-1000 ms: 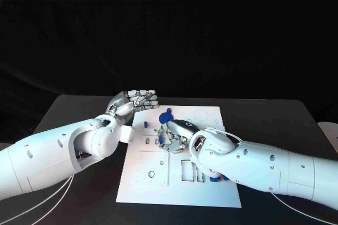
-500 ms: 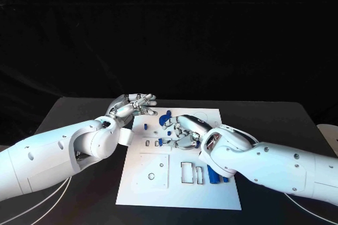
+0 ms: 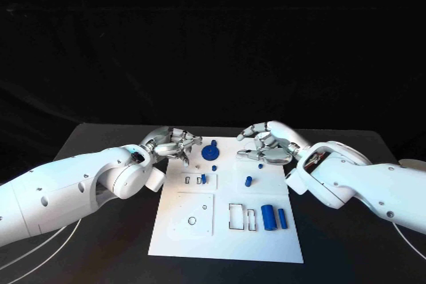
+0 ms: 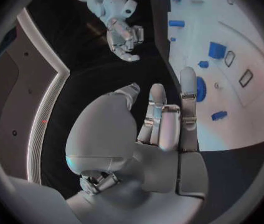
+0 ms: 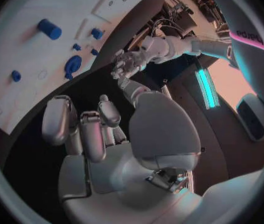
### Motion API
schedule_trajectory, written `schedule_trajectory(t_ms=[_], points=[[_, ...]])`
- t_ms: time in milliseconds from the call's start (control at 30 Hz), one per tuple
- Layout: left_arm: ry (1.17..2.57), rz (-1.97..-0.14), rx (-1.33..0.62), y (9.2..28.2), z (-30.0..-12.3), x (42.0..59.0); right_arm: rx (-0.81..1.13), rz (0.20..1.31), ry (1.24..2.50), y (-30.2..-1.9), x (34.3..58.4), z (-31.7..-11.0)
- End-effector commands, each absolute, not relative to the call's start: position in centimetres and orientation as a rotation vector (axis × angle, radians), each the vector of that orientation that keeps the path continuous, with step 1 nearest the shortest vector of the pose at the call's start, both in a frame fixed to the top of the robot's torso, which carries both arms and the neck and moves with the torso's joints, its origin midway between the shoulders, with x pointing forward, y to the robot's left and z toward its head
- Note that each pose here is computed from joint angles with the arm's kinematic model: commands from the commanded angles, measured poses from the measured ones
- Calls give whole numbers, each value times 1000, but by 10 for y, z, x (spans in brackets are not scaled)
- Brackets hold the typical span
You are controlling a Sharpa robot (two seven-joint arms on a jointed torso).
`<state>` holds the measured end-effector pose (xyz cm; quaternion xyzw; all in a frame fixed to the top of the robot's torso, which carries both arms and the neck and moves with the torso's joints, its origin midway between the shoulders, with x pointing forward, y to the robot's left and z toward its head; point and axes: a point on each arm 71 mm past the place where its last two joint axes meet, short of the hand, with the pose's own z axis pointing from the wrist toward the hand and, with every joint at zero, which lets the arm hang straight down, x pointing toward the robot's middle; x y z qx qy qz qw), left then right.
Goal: Assemble the parts on the task board
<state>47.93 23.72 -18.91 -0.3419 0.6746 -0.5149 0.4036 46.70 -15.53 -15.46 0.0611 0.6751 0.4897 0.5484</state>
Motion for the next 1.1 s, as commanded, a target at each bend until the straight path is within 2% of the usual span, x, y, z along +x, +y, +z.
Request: schedule_trajectory(t_ms=[33, 267, 400, 633, 1100], points=[[1973, -1076, -662, 232, -194, 479, 256, 1233, 1592, -168, 469, -150], [2088, -785, -487, 229, -186, 487, 321, 1163, 1572, -197, 477, -148], [2121, -693, -413, 224, -183, 491, 343, 1133, 1566, -207, 481, -148], [2160, -613, -314, 212, -182, 495, 364, 1098, 1564, -217, 484, -148], [2277, -601, -256, 200, -191, 495, 380, 1064, 1569, -225, 487, -150]])
